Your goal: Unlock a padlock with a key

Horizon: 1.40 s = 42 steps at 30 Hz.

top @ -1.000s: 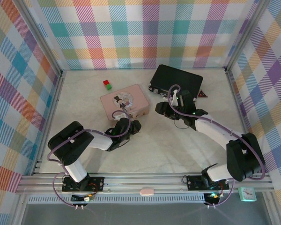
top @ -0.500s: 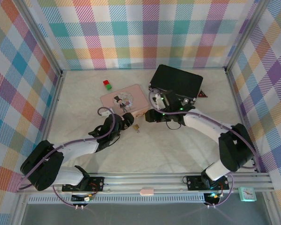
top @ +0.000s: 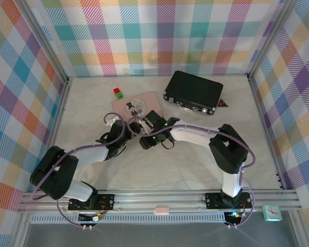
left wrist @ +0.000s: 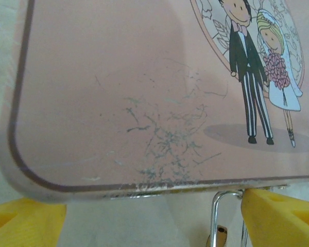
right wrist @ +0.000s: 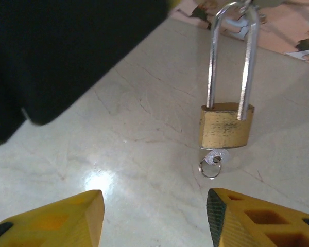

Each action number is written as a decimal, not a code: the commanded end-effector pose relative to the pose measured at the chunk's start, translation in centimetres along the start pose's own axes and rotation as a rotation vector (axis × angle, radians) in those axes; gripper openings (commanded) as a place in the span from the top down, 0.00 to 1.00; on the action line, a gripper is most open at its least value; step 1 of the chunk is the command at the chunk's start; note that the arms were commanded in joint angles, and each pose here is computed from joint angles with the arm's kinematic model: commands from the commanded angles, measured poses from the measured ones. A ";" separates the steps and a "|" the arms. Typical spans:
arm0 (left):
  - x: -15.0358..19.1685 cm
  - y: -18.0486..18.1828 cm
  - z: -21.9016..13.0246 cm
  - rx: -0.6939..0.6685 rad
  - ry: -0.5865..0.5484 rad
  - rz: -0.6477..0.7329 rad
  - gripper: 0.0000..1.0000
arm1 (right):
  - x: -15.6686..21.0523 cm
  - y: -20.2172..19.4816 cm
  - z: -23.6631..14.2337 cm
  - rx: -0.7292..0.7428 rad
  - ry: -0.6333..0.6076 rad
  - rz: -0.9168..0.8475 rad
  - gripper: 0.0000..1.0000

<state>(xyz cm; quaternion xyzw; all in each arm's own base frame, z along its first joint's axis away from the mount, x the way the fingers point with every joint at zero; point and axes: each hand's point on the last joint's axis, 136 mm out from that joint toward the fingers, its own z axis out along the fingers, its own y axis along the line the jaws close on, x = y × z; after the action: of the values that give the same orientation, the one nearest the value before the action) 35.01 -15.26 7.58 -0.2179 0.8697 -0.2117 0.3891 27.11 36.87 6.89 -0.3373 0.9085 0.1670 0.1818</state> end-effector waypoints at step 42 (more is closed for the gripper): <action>-4.1 2.1 -6.9 -0.002 -0.124 -0.044 0.11 | -1.6 -4.9 5.3 0.290 -0.082 -0.107 0.70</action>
<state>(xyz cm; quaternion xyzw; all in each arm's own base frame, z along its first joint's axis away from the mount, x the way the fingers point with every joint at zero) 31.81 -10.21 13.37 -0.2470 0.8374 -0.2047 0.4426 31.68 36.51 2.58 -0.3536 0.8940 0.0303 0.2735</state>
